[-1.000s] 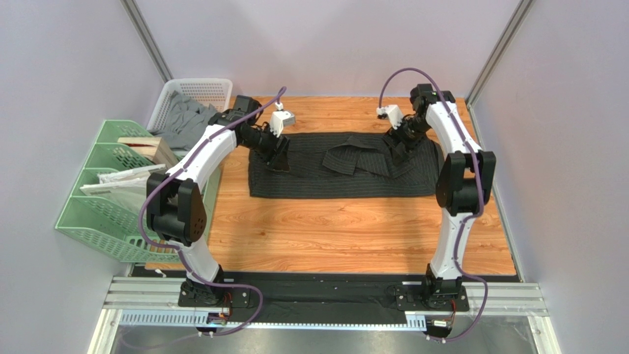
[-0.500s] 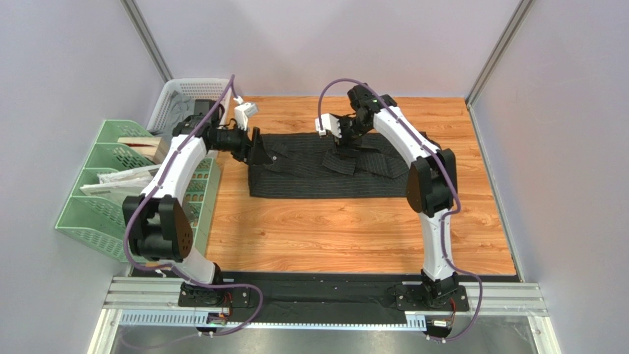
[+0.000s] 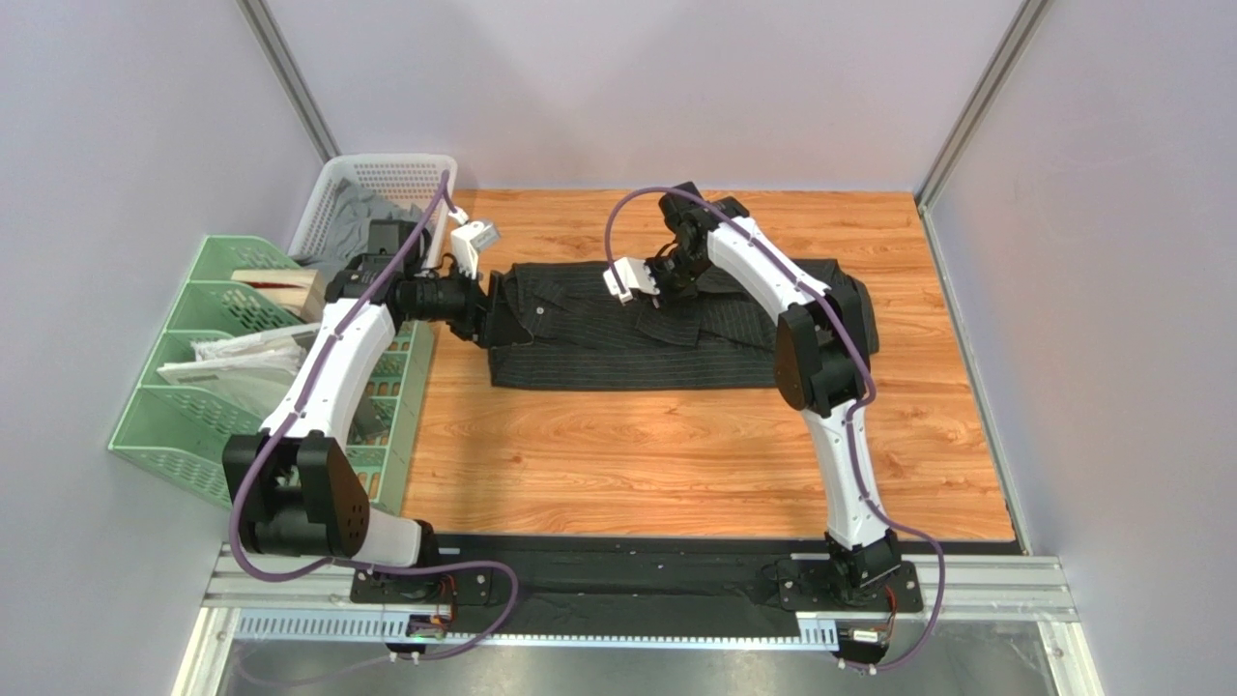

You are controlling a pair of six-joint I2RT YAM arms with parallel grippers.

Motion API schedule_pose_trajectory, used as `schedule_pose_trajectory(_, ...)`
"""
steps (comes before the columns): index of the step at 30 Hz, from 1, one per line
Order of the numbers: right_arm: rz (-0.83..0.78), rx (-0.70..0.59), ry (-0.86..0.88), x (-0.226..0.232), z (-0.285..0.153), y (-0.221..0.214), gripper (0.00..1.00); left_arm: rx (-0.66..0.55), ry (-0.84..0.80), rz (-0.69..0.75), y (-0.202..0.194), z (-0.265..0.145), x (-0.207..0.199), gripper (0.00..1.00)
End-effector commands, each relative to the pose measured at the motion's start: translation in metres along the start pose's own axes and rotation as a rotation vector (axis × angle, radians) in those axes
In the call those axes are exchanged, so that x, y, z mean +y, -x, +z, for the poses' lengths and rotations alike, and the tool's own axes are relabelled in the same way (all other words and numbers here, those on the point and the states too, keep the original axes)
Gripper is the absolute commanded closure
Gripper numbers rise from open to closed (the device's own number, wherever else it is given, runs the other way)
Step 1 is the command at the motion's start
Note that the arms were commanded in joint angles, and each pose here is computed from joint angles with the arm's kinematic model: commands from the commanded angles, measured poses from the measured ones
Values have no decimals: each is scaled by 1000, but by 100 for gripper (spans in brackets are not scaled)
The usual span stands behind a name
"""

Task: Fold and stack the long sleeve shirts
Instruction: Fold the shirt

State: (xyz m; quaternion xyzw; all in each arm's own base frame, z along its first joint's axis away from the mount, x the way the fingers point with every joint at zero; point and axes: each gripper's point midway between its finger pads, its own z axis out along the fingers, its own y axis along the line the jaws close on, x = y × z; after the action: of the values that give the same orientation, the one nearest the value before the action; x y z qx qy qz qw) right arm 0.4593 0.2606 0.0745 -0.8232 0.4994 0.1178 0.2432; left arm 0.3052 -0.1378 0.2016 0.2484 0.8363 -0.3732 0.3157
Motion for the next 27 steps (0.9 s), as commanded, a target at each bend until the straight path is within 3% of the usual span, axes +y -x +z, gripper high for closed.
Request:
schedule_pose_trajectory(1, 9, -4, -64, -16, -29, 15, 100, -153, 40, 135, 44, -17, -7, 23)
schedule_pose_trajectory(2, 20, -32, -110, -24, -46, 26, 100, -170, 56, 144, 50, -19, -6, 21)
schedule_pose_trajectory(4, 99, -84, -183, -36, -71, 37, 100, -221, 77, 215, 72, -24, -8, 3)
schedule_pose_trajectory(8, 284, -212, -347, -59, -130, 51, 100, -252, 248, 515, 109, -21, -11, 1)
schedule_pose_trajectory(10, 389, -263, -407, -64, -153, 56, 100, -359, 279, 605, 136, -26, -17, 1)
schedule_pose_trajectory(13, 539, -340, -478, -69, -178, 55, 100, -478, 236, 556, 161, -28, -29, 1)
schedule_pose_trajectory(15, 603, -385, -521, -74, -192, 55, 100, -470, 80, 517, 164, -13, -46, 1)
schedule_pose_trajectory(17, 701, -434, -521, -68, -198, 56, 100, -441, 41, 525, 163, 11, -59, 1)
schedule_pose_trajectory(21, 731, -493, -547, -66, -207, 63, 100, -490, -18, 675, 175, 52, -75, 1)
schedule_pose_trajectory(27, 706, -524, -514, -46, -210, 74, 100, -434, -158, 666, 186, 96, -70, 1)
